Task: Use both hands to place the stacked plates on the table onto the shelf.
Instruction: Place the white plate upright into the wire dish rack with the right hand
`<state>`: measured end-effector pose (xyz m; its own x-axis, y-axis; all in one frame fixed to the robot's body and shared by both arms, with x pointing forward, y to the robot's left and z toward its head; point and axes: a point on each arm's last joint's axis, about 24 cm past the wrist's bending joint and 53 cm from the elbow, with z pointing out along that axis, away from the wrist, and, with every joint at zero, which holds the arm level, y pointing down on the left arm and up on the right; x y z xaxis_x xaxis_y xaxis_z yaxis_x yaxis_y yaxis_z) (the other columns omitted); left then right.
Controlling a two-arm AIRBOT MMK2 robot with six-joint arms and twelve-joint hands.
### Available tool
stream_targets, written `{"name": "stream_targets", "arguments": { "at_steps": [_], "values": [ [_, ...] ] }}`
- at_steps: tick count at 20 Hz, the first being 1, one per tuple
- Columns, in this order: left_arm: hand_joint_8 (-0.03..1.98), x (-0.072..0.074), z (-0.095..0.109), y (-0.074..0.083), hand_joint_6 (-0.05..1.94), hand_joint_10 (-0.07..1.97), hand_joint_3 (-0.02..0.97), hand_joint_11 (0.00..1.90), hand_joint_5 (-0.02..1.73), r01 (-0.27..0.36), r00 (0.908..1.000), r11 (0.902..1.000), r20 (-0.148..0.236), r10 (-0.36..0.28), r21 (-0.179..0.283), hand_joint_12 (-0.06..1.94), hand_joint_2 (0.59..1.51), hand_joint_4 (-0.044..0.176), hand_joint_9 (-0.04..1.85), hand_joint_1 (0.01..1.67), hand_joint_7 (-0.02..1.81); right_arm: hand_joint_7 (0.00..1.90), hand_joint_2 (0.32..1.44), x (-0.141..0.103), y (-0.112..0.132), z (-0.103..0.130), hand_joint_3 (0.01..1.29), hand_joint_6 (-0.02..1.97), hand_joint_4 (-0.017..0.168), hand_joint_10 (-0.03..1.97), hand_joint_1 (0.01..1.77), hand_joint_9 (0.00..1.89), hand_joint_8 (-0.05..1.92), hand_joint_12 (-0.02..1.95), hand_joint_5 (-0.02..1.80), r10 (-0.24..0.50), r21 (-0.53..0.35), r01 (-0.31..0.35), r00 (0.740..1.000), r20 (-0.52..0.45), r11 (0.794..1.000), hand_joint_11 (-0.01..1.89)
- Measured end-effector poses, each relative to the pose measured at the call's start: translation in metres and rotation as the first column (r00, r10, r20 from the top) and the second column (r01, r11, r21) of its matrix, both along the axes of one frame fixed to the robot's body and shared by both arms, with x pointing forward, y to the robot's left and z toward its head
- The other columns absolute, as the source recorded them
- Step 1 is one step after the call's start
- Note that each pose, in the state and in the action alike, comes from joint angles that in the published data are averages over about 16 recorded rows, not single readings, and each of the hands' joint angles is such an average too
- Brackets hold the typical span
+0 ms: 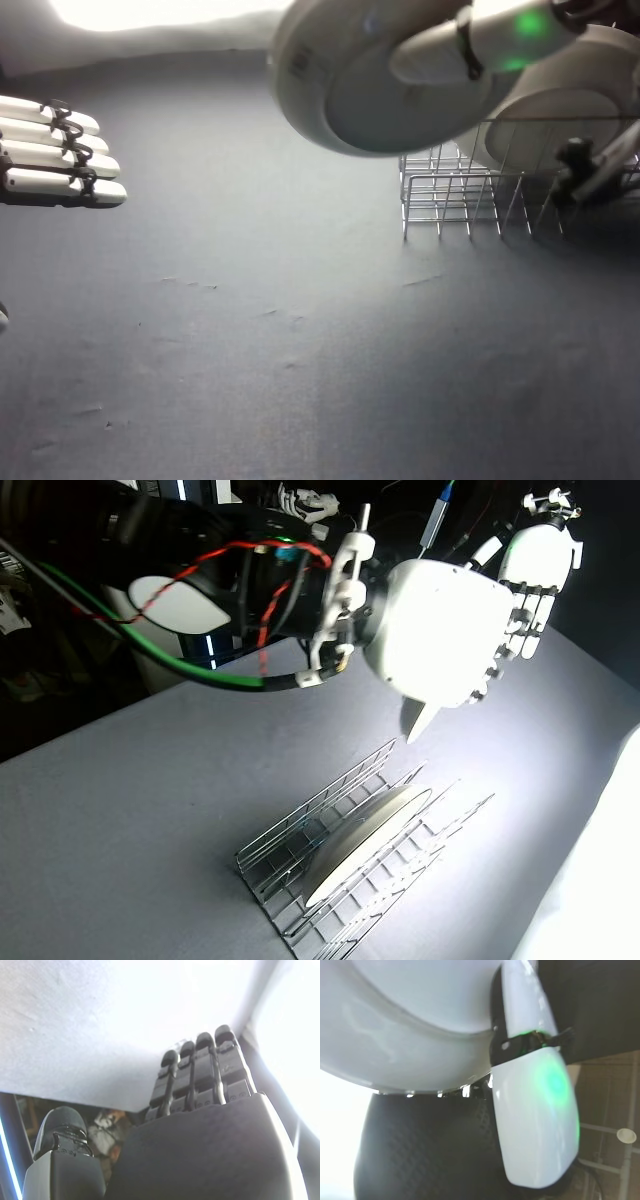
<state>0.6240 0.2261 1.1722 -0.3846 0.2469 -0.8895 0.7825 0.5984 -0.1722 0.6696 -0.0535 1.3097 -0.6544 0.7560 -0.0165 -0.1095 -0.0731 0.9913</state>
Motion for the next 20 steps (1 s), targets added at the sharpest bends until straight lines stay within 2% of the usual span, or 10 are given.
{"name": "stream_targets", "arguments": {
  "at_steps": [12,20],
  "values": [
    [0.0,-0.002,-0.004,-0.001,0.01,0.0,0.01,0.02,0.02,0.005,0.9999,1.0,-0.01,-0.005,0.008,0.01,1.059,0.002,0.02,0.01,0.02,1.03,1.01,0.009,-0.044,-0.033,0.01,0.96,-0.007,1.14,1.41,0.98,0.79,1.46,0.93,-0.088,-0.055,0.087,0.996,-0.023,0.995,0.9],
    [0.0,-0.003,-0.007,-0.001,0.01,0.01,0.01,0.02,0.02,0.006,0.9999,0.9999,-0.016,-0.006,0.013,0.01,1.061,0.002,0.01,0.01,0.02,0.97,1.03,0.018,-0.063,-0.055,0.01,1.04,-0.007,1.16,1.41,0.92,0.9,1.49,0.88,-0.126,-0.121,0.123,0.992,-0.014,0.985,0.83]
  ]
}}
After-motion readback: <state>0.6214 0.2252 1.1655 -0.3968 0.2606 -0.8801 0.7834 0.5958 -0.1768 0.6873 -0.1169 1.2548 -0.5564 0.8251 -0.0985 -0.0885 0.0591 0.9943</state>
